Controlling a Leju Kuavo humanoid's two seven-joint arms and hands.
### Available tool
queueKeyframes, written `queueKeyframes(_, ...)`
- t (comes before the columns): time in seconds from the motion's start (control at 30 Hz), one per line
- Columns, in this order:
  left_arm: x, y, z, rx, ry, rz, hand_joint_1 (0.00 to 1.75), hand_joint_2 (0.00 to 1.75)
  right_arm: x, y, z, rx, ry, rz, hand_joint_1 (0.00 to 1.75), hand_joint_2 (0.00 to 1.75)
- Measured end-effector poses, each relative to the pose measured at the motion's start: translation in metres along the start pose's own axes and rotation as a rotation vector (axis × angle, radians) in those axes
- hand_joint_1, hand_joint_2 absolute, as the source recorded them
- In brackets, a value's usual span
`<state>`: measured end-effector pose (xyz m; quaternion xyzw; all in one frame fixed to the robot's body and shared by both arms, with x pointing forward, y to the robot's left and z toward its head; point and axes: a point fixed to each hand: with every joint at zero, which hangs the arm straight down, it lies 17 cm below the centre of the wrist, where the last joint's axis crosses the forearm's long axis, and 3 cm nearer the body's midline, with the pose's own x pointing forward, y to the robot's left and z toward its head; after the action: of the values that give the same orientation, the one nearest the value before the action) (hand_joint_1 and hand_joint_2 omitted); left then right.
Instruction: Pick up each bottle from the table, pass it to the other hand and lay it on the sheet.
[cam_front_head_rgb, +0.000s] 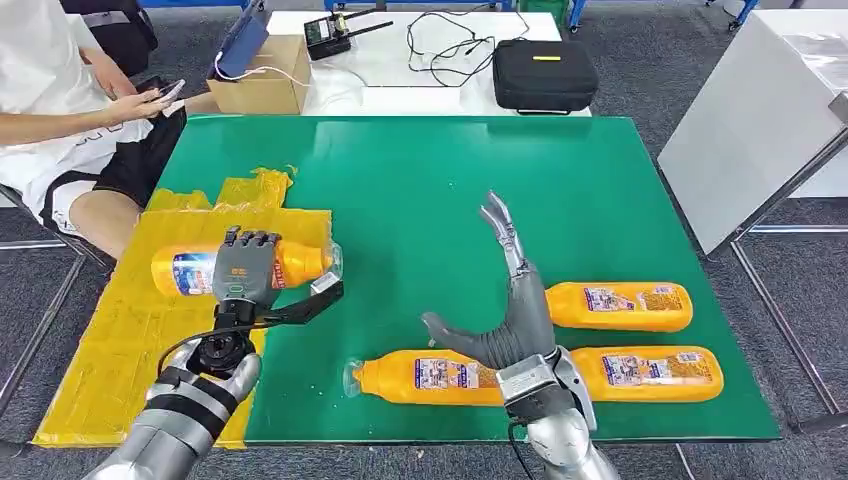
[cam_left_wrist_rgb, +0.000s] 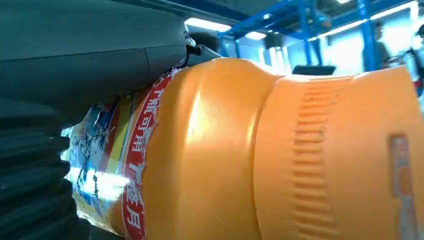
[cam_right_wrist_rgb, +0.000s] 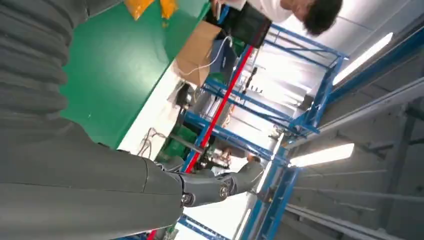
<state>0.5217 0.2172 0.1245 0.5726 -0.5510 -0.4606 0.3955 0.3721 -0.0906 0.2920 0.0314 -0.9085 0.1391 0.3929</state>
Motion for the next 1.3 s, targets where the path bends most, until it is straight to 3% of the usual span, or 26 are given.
queueKeyframes(0.33,-0.002,-0.026,0.006,-0.077,0.010,-0.044,1.75,1.75,0.002,0.005,0.000,0.018,-0.001,-0.020,0.00,1.75)
queueKeyframes(0.8,0.000,-0.033,0.007,-0.096,-0.001,-0.059,1.75,1.75,0.002,0.006,0.000,0.018,-0.002,-0.020,0.00,1.75)
queueKeyframes(0.83,0.000,-0.033,0.007,-0.096,-0.001,-0.059,0.00,1.75,0.002,0.006,0.000,0.018,-0.002,-0.020,0.00,1.75)
queueKeyframes(0.9,-0.002,-0.037,0.008,-0.114,0.008,-0.066,0.00,1.75,0.001,0.006,0.000,0.021,0.002,-0.021,0.00,1.75)
queueKeyframes(1.0,-0.025,-0.077,0.022,-0.321,0.089,-0.161,0.00,1.75,-0.007,0.013,-0.002,0.045,0.048,-0.031,0.00,1.75)
queueKeyframes(1.3,-0.037,-0.094,0.022,-0.340,0.096,-0.187,0.00,1.75,-0.020,0.019,-0.002,0.047,0.079,-0.039,0.00,1.75)
